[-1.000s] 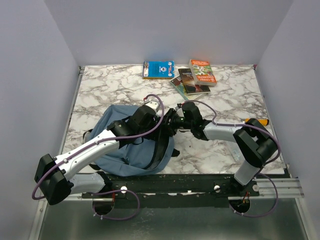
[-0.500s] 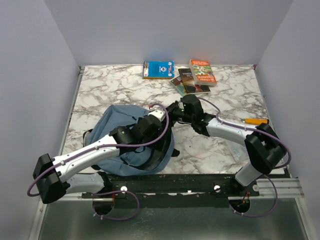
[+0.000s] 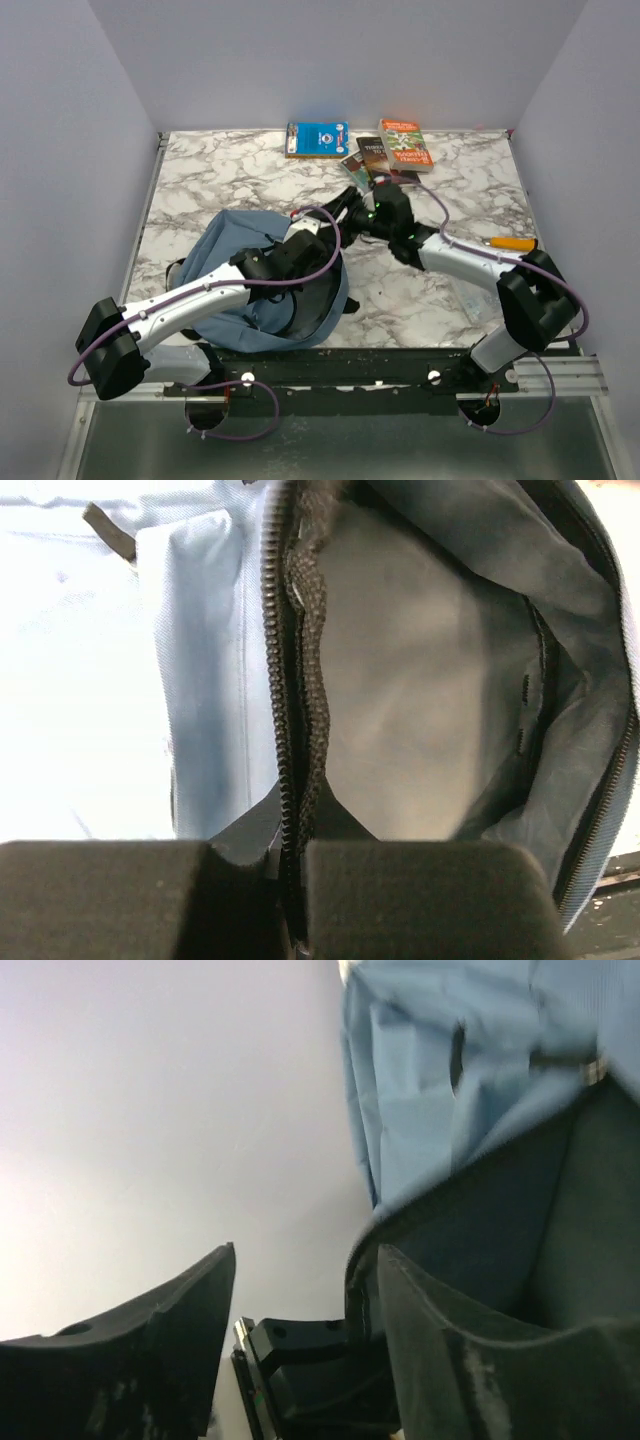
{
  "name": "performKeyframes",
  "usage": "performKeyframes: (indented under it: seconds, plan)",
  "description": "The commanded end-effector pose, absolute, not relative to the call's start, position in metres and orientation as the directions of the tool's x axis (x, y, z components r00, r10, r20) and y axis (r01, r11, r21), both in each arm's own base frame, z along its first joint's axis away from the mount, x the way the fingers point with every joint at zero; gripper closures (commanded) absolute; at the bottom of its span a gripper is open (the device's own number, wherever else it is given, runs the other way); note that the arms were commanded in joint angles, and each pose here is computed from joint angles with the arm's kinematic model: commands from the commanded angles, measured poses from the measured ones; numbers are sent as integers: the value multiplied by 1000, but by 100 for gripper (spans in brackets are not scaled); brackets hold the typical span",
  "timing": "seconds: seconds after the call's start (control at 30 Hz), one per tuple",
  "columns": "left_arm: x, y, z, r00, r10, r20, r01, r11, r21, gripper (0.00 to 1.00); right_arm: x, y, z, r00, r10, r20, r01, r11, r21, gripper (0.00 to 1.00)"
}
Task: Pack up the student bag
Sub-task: Adjust the student bag at the center of the board, then pick up the book from the center of the board.
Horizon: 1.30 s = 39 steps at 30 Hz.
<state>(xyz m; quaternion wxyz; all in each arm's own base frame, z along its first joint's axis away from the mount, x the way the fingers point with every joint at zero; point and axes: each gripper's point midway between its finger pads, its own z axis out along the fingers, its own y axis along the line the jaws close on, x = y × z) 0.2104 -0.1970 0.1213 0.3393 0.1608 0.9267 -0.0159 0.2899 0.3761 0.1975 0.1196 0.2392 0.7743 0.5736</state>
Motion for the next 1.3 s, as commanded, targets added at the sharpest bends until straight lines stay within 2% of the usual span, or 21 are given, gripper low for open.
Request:
performKeyframes:
  seconds: [0.0, 0.03, 0.13, 0.33, 0.6, 0.63, 0.83, 0.97, 1.27]
  plan:
    - [229, -198, 156, -663, 295, -688, 369, 928, 41, 100, 326, 328, 225, -827, 493, -270, -84, 367, 926, 32]
    - [230, -200, 159, -662, 295, -689, 391, 920, 19, 100, 335, 310, 226, -800, 507, -320, -112, 398, 911, 25]
    - [233, -204, 168, -665, 277, -694, 428, 902, -50, 100, 367, 263, 220, -742, 518, -426, -133, 509, 850, 16]
    - [241, -209, 194, -655, 293, -697, 498, 861, -105, 100, 433, 171, 200, -635, 634, -441, -58, 530, 846, 11]
    - [254, -205, 221, -576, 352, -738, 553, 832, -36, 100, 521, 91, 150, -453, 813, -366, 99, 453, 886, 7]
    - [254, -207, 220, -572, 353, -741, 561, 827, -39, 100, 530, 84, 144, -439, 829, -346, 106, 430, 896, 3]
    - [253, -206, 215, -558, 341, -756, 578, 814, -60, 100, 567, 51, 110, -341, 895, -288, 192, 367, 910, 2]
    - [250, -209, 219, -576, 288, -765, 594, 791, -149, 100, 587, 45, 88, -323, 919, -227, 260, 317, 912, 5]
    - [254, -201, 221, -598, 226, -769, 565, 800, -204, 100, 605, 40, 54, -260, 958, -119, 306, 198, 931, 12]
